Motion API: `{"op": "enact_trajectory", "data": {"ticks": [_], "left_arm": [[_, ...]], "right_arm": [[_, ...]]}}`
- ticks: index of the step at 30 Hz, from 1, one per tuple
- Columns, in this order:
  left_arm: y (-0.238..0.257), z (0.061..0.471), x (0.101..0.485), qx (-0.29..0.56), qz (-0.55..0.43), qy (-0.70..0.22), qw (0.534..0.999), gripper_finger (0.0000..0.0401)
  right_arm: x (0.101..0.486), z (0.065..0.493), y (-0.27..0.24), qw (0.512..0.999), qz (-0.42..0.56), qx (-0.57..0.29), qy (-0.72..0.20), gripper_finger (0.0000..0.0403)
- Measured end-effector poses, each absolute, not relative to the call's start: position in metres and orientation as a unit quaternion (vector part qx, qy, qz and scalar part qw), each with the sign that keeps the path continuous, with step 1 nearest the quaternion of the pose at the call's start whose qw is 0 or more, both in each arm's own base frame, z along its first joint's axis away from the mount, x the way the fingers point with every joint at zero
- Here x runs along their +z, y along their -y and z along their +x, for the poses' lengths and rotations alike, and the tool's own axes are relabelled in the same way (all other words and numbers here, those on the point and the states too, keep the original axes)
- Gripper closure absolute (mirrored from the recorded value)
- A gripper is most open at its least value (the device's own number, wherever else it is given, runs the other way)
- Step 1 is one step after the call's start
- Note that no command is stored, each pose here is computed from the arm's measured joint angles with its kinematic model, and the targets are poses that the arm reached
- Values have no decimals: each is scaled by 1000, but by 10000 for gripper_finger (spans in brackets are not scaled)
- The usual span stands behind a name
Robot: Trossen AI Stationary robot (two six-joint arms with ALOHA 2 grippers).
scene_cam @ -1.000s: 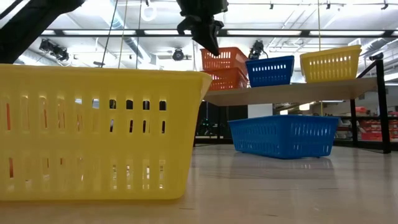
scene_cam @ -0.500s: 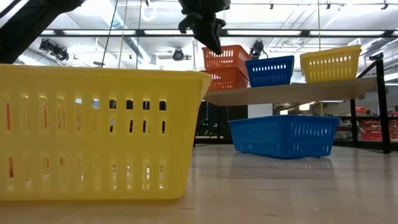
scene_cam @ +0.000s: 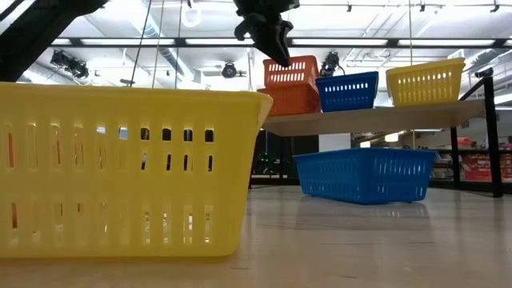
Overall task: Stack baskets on shelf by color
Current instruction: Stack the right orange basket on the orange basket on the shelf
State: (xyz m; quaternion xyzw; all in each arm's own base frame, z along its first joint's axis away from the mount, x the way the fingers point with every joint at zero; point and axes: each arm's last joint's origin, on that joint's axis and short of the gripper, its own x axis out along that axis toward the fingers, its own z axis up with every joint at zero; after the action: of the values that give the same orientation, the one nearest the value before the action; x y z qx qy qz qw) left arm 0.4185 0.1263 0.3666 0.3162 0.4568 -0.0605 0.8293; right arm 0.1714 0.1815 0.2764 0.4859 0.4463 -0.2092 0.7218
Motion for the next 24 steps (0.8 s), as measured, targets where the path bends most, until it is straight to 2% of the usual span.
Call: {"op": "enact_trajectory", "data": {"ticks": [7,13,17,24], "left_arm": [[-127,419,367,-43,317,-463,827,276],[-127,418,366,-42,312,-467,826,265],[-126,418,366,-41,315,-468,825,288],[-120,417,364,-63,309,-477,820,377]], "right_arm": [[276,171,-182,722,484,-207,-448,249],[276,171,-182,727,474,-199,-456,249],[276,171,-182,727,473,-199,-456,249],[276,171,-182,729,470,-197,-457,249]]}}
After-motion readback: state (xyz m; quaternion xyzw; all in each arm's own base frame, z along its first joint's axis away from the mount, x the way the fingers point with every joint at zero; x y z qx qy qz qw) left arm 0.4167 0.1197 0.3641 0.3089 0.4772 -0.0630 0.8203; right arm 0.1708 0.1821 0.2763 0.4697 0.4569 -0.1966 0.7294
